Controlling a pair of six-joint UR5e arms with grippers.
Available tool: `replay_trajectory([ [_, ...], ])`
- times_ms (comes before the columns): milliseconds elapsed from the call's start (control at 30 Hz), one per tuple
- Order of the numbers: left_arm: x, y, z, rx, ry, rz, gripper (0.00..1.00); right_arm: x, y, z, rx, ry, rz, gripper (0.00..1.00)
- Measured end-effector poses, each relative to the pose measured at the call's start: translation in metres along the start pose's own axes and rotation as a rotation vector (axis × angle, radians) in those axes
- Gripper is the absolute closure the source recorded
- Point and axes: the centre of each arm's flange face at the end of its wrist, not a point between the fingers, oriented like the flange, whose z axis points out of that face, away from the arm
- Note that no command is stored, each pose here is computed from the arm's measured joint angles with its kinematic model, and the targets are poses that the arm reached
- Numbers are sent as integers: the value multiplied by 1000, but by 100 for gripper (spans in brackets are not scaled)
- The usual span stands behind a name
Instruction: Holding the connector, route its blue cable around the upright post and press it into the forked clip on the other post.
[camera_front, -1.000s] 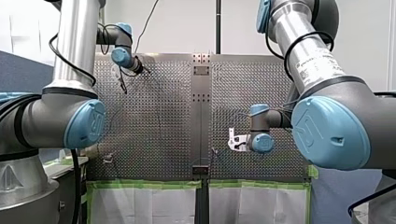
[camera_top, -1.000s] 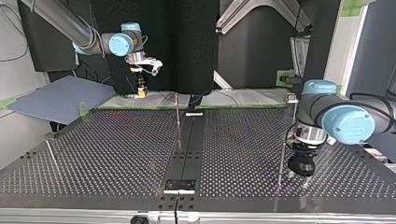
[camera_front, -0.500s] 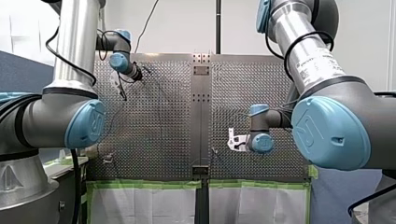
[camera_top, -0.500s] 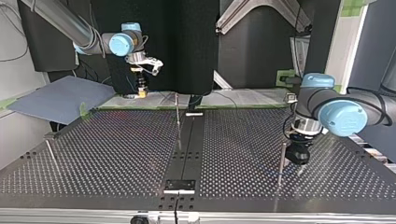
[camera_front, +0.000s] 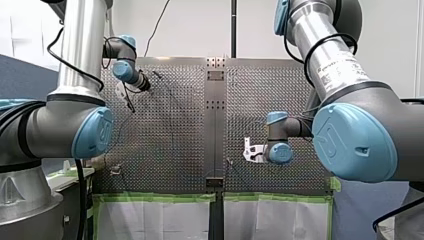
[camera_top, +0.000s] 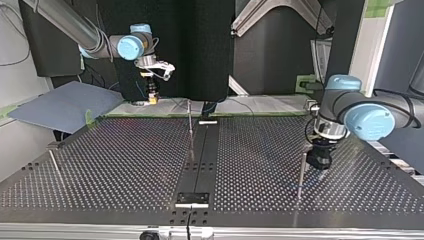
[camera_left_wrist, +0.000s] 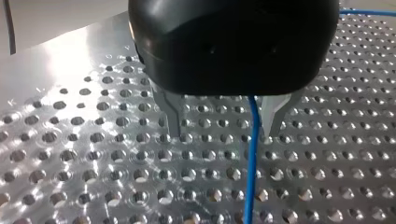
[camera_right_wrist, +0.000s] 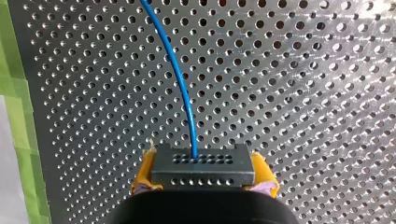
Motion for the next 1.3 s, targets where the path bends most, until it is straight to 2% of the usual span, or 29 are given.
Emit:
replay_trajectory([
  [200,-3,4,-1,-4,-6,17,15,0,0,0,0,0,0,100],
  [367,-9,1,-5,-11,-29,37,13,0,0,0,0,0,0,100],
  [733,-14,-7,-10,-3,-40,56,11,0,0,0,1,0,0,100],
  [1100,-12,-16,-17,1,-25,61,11,0,0,0,0,0,0,100],
  [1300,-8,-17,-27,-7,-12,61,11,0,-1,0,1,0,-1,100],
])
